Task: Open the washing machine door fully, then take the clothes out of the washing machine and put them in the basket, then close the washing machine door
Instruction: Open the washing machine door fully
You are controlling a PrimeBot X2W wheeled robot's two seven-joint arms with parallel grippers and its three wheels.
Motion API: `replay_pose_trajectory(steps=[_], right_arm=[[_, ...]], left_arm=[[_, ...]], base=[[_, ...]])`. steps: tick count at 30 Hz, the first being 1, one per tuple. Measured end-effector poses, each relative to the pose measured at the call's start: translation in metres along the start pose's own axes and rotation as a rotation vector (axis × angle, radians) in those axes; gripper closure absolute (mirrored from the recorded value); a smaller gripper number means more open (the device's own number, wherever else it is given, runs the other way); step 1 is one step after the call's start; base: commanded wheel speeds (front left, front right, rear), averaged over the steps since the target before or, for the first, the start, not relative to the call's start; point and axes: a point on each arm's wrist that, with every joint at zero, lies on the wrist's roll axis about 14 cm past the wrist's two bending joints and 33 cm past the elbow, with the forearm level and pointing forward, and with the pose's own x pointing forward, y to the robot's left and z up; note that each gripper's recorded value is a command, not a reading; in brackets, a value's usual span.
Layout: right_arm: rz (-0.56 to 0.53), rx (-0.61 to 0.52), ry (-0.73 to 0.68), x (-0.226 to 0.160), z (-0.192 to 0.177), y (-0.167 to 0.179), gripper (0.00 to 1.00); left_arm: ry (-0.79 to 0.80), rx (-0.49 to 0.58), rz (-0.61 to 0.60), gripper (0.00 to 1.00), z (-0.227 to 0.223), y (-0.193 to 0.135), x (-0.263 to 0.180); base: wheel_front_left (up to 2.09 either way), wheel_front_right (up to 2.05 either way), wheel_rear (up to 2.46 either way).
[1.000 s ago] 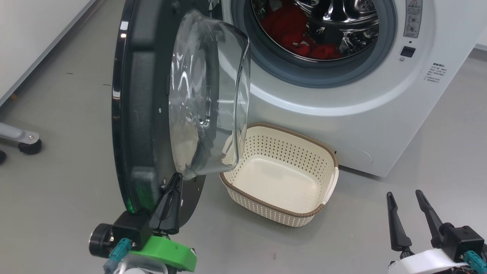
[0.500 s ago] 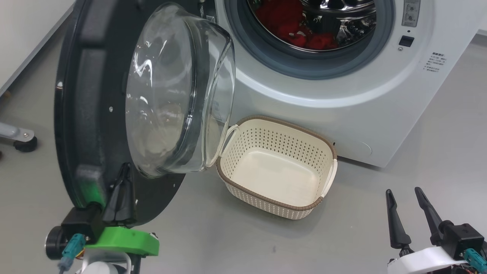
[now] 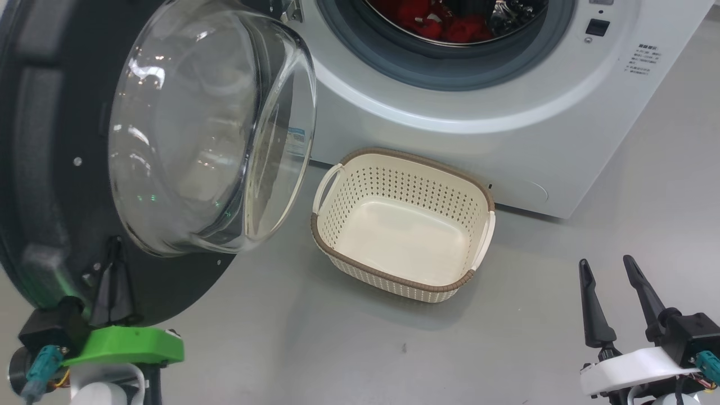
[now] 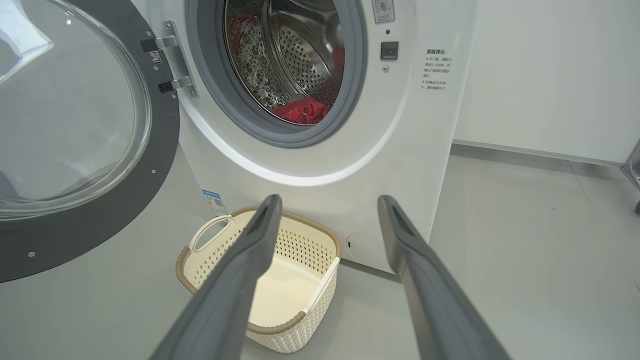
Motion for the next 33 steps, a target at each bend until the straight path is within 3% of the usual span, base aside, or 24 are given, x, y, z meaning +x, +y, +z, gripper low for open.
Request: replay_pose_trajectory(steps=[14, 33], right_arm=[[-0.029, -0.006, 0.010, 0.009, -0.007, -0.020, 0.00], [-0.021, -0.012, 0.013, 0.013, -0.008, -0.021, 0.00]], left_arm=[[-0.004, 0.024, 0.114, 1.00, -0.001, 0.027, 0.027], [-0.045, 0.050, 0.246, 1.00, 0.017, 0.074, 0.043]], base=[[0.00, 0.00, 0.00], [0.00, 0.00, 0.00]])
